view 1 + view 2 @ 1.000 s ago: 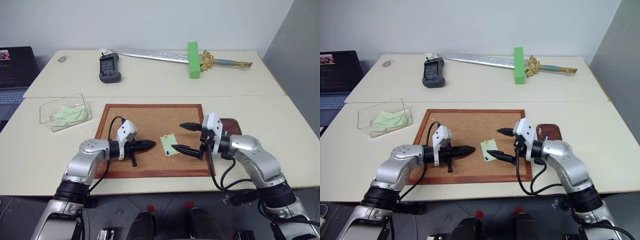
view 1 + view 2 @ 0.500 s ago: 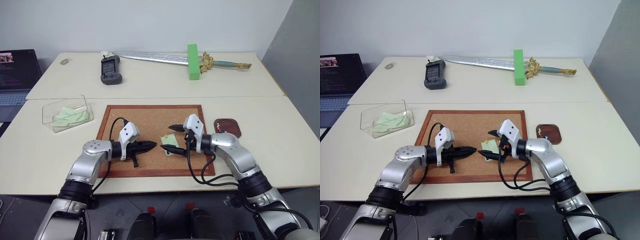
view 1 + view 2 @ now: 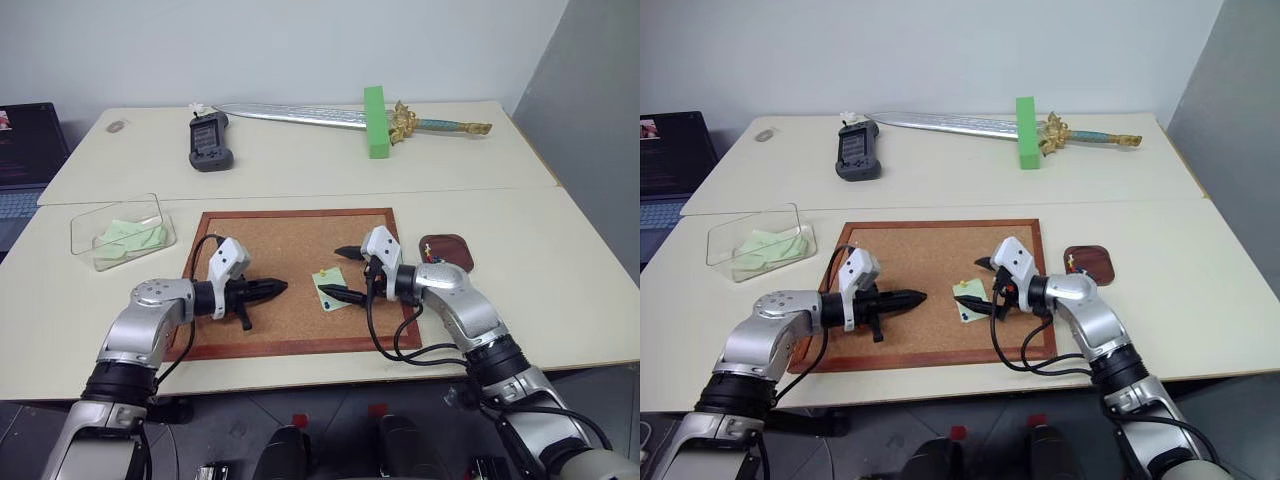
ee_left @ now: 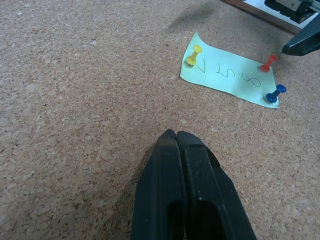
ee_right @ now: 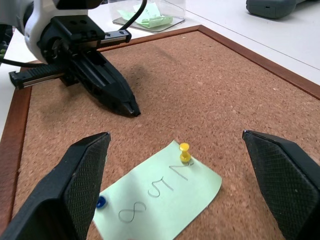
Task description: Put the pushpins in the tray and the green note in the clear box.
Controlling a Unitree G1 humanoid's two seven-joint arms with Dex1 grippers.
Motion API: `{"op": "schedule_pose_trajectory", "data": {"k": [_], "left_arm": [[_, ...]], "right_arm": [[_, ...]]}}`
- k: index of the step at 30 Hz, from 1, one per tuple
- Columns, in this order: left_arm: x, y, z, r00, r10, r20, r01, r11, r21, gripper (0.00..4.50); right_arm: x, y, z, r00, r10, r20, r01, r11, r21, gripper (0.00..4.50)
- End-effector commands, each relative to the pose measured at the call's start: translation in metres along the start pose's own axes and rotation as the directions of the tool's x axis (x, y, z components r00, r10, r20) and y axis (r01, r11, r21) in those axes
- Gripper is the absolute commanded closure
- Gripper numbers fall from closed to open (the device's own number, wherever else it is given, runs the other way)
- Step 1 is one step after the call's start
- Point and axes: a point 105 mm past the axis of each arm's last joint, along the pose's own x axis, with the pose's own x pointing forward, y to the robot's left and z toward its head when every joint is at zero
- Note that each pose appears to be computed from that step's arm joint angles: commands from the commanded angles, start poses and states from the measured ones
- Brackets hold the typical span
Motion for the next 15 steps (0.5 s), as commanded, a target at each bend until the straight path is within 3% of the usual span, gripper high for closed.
{"op": "schedule_pose_trajectory", "data": {"k": [1,12,15], "left_arm": [[-0.006,0.004,0.003,1.000,0.021,-0.006,-0.021,1.000,0.023,4.49],[0.005,-0.006,-0.010,0.999,-0.013,-0.030,0.013,1.000,0.016,4.49],[0.005,-0.006,-0.008,1.000,-0.014,-0.020,0.014,1.000,0.010,4.50]], "right_arm": [[0.003,-0.003,0.014,0.999,0.003,0.037,-0.001,0.999,-0.047,0.00],[0.019,-0.005,-0.003,1.000,0.001,-0.016,-0.002,0.999,-0.046,0.00],[0.020,-0.005,-0.004,1.000,0.004,-0.013,-0.005,0.999,-0.046,0.73]]}}
